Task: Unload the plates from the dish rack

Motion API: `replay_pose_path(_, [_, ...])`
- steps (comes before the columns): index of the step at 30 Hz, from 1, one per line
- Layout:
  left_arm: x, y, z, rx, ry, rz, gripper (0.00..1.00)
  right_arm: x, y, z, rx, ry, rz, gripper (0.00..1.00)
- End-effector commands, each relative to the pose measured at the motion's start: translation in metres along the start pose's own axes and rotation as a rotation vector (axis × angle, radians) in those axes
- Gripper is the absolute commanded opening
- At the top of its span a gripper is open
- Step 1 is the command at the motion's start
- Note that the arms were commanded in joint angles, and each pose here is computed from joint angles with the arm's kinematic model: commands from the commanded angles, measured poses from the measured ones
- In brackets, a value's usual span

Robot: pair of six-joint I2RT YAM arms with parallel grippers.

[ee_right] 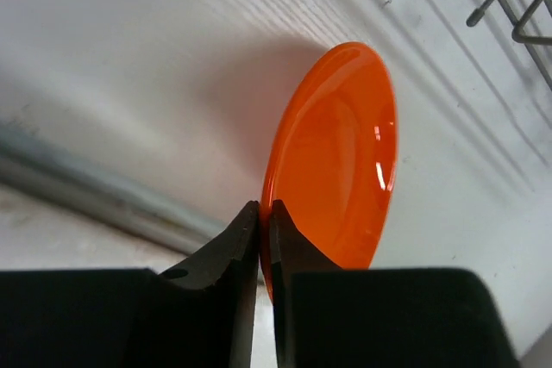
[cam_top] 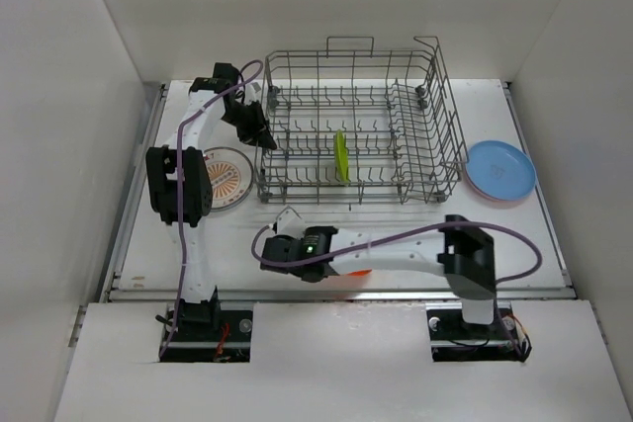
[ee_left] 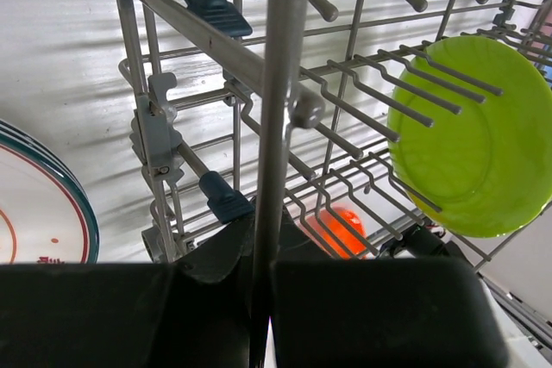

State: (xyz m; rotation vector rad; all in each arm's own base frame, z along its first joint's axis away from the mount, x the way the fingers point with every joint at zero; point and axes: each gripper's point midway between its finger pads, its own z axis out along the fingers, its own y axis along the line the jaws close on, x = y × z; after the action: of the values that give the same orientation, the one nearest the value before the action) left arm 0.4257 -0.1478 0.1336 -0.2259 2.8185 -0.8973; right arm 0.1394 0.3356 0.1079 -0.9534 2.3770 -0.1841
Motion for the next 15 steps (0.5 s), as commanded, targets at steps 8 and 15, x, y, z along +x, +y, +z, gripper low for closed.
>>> replay_pose_path(8, [-0.003,0.003,-0.019,-0.057,-0.038,-0.047,0.00,-0.040,0.012,0.014,0.072,-0.094,0.093,0.75])
replay_pose_path(15, [-0.005,0.001,-0.021,-0.055,-0.046,-0.042,0.00,-0.119,-0.013,-0.094,-0.208,-0.389,0.218,0.83])
